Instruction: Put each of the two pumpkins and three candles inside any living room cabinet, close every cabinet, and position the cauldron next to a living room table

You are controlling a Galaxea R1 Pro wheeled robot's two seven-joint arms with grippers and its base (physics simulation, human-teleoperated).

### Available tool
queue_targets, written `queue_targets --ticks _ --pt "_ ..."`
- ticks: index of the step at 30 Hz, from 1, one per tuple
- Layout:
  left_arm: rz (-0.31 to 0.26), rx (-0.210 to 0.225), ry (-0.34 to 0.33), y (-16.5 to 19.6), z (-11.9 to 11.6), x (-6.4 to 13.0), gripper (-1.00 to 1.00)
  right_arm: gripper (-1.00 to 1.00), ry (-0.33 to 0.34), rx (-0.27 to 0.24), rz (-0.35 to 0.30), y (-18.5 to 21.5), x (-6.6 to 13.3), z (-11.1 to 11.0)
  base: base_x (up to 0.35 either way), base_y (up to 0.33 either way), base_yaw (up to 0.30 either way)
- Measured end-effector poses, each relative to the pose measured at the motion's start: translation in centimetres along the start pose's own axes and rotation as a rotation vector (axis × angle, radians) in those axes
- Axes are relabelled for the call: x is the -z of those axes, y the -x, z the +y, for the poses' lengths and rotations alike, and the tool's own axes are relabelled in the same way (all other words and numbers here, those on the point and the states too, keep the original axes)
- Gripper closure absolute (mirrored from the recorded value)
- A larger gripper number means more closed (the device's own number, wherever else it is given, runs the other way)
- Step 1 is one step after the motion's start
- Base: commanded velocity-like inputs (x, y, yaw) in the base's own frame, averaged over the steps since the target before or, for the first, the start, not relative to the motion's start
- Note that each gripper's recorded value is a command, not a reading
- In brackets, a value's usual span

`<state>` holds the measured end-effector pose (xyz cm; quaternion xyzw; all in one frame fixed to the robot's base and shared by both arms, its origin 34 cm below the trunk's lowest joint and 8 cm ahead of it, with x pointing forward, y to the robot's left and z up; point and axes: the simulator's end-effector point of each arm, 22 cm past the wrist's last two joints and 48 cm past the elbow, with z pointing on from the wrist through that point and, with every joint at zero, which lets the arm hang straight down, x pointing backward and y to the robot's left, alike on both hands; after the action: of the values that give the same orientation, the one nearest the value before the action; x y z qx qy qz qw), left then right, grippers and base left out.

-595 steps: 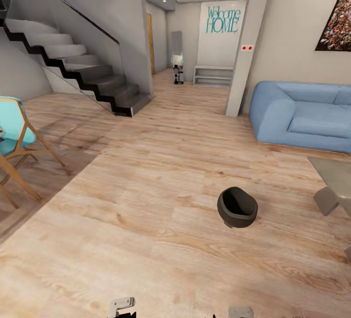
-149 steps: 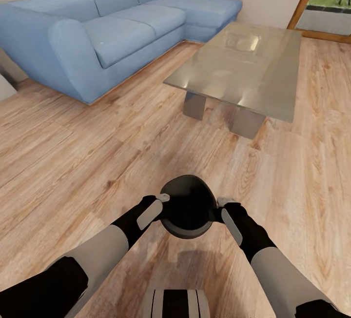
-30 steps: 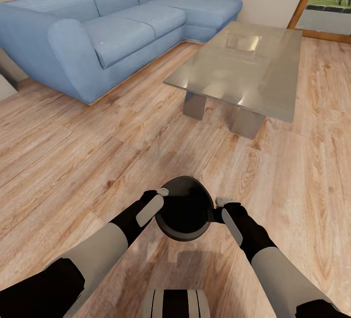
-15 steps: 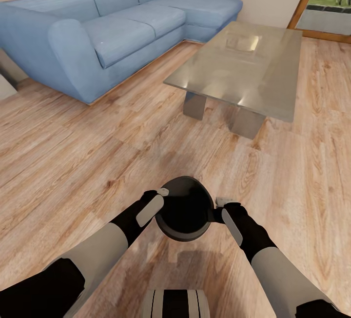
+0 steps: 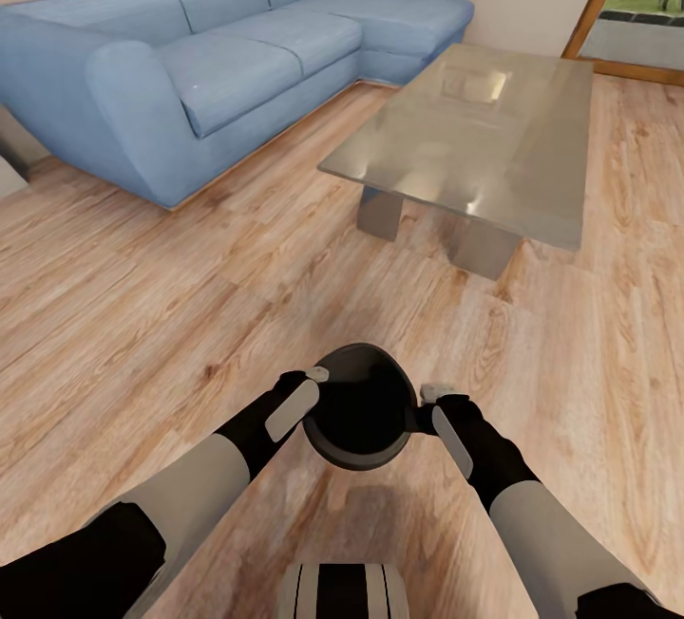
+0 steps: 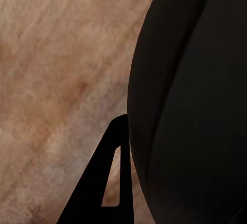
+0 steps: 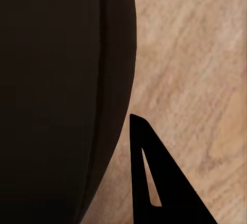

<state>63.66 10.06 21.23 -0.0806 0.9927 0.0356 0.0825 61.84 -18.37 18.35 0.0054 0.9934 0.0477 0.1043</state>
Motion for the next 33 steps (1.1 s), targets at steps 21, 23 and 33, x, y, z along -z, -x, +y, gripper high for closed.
queue_targets --ticks 21,23,33 --pt "-0.001 -0.002 0.0 0.0 -0.03 -0.01 1.0 1.0 -0.001 0.001 0.0 0.01 0.0 -0.03 0.137 -0.101 0.0" --pt "-0.001 -0.003 0.0 0.0 -0.02 -0.01 1.0 1.0 -0.001 0.0 0.0 0.0 -0.01 -0.02 0.304 -0.081 0.0" --pt "-0.001 -0.003 -0.001 -0.01 -0.02 -0.03 1.0 1.0 -0.001 0.0 0.0 -0.01 -0.01 -0.02 0.323 -0.089 0.0"
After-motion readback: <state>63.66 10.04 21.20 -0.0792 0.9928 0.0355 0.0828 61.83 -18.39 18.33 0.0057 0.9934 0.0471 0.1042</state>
